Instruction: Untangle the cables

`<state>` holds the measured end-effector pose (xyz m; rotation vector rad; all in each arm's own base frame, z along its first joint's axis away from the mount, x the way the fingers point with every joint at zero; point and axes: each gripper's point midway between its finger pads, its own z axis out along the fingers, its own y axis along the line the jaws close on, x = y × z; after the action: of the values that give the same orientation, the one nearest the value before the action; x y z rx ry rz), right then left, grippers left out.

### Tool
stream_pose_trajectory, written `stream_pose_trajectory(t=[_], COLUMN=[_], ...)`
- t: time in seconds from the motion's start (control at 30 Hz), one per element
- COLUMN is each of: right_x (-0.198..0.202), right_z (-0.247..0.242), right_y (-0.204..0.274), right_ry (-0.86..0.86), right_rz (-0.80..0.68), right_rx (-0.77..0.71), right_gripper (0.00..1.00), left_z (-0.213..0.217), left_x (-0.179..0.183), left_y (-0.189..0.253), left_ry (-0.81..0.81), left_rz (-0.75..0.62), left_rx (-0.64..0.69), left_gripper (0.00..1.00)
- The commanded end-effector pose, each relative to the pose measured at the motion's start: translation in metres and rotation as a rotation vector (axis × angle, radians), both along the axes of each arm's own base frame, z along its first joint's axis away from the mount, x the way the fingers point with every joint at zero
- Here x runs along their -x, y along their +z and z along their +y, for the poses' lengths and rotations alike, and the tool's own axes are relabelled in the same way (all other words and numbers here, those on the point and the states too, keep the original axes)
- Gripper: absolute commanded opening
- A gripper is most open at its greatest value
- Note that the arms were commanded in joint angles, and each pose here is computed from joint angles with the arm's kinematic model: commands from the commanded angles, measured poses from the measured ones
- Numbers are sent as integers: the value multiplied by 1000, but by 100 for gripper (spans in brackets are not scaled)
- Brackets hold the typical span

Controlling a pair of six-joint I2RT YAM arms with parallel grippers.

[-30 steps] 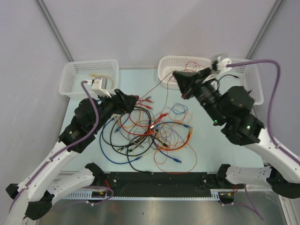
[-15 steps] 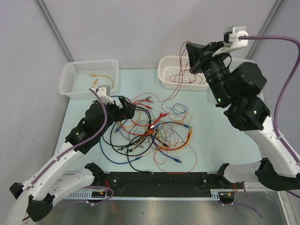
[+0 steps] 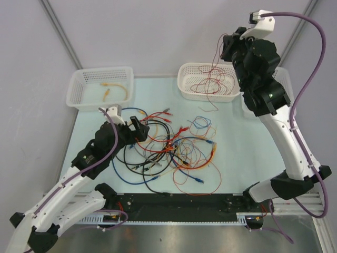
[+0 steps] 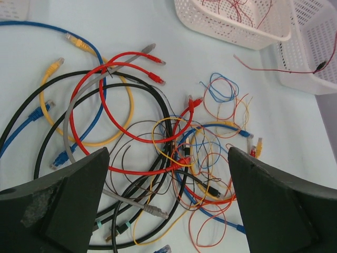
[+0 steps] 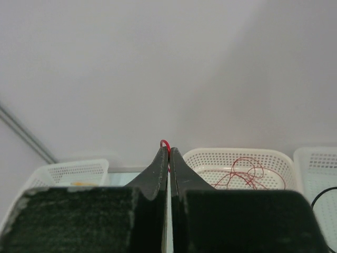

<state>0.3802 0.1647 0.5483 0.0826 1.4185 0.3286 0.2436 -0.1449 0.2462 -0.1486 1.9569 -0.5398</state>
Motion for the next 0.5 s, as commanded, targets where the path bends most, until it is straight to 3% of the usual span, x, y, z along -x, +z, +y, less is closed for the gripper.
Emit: stream_pose_trajectory(t=[0.0, 0.27, 0.47], right_x=[-19, -91, -116], right_z=[-15, -44, -51], right_y=[31, 24, 43], right_ry=[-28, -64, -89], right_rz=[-92, -103, -181], right_rx=[-77, -211, -248], right_gripper=[0, 0, 0], left_z=[-1, -1, -2], left_x=[2, 3, 5], left_y=[-11, -24, -38], left_ry=[-3, -10, -14], left_rz=[26, 47, 66], left_rx=[17, -5, -12], left_gripper=[99, 100, 100])
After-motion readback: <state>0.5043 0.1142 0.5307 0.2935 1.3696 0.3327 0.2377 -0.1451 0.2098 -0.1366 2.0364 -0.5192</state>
